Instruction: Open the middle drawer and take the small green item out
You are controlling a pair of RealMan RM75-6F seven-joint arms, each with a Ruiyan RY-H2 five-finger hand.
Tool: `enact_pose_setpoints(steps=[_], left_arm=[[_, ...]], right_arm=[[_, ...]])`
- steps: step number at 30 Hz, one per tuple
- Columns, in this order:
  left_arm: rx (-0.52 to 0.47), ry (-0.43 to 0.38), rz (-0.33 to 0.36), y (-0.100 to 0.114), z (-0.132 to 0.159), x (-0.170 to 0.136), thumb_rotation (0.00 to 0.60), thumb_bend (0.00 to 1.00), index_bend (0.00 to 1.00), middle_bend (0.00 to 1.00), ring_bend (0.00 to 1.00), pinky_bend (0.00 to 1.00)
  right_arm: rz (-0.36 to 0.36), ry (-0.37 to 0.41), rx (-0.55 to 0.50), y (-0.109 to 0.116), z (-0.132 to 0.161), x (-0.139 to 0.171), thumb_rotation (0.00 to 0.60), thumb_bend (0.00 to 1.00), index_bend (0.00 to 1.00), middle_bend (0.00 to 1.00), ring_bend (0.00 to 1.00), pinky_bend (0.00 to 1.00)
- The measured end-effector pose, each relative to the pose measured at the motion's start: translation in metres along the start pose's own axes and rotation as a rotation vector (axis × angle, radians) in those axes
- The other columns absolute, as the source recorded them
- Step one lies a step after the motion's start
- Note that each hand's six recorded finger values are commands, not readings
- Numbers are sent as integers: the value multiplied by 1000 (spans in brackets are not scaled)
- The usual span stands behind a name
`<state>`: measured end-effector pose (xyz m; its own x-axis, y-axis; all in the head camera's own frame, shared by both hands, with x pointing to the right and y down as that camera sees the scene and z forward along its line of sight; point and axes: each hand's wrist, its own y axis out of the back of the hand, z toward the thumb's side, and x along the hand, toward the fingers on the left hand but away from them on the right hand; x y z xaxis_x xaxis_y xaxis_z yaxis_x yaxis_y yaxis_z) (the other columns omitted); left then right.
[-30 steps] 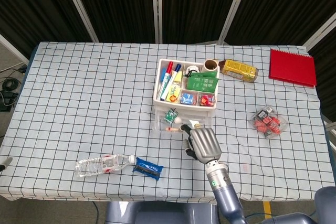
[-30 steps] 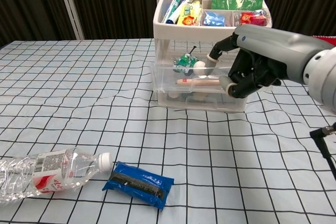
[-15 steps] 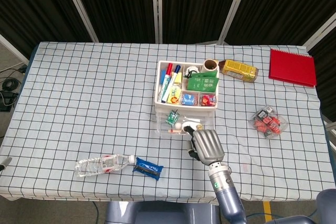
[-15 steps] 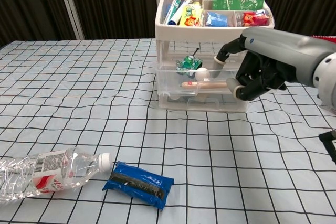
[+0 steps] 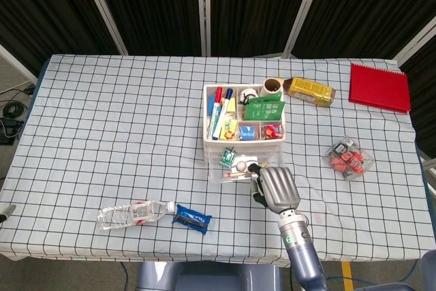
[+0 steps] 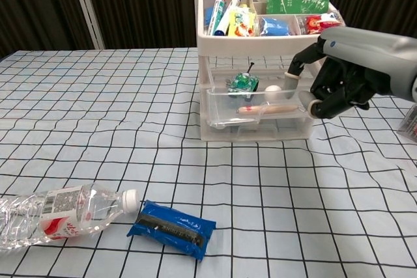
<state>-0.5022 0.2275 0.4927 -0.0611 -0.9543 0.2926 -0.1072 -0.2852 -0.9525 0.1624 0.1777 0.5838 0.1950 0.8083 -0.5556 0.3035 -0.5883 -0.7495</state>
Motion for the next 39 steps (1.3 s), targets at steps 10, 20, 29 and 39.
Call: enact_pose_setpoints(steps=[10, 20, 29, 39], left_arm=[[-1, 0, 0, 0, 0, 0, 600, 49, 0, 0, 0, 0], [-3, 4, -1, 1, -1, 0, 600, 49, 0, 0, 0, 0], [-4, 4, -2, 1, -2, 0, 600, 48, 0, 0, 0, 0], [-1, 6, -3, 1, -1, 0, 600, 49, 0, 0, 0, 0]], right_arm=[[7, -11, -9, 0, -6, 3, 600, 500, 511, 910, 894, 753], [10, 12, -1, -8, 0, 2, 600, 500, 507, 911, 894, 753], [-8, 12, 39, -4, 0, 5, 600, 502, 530, 911, 894, 753], [-21, 13, 64, 2, -1, 12, 600, 503, 532, 910, 894, 753]])
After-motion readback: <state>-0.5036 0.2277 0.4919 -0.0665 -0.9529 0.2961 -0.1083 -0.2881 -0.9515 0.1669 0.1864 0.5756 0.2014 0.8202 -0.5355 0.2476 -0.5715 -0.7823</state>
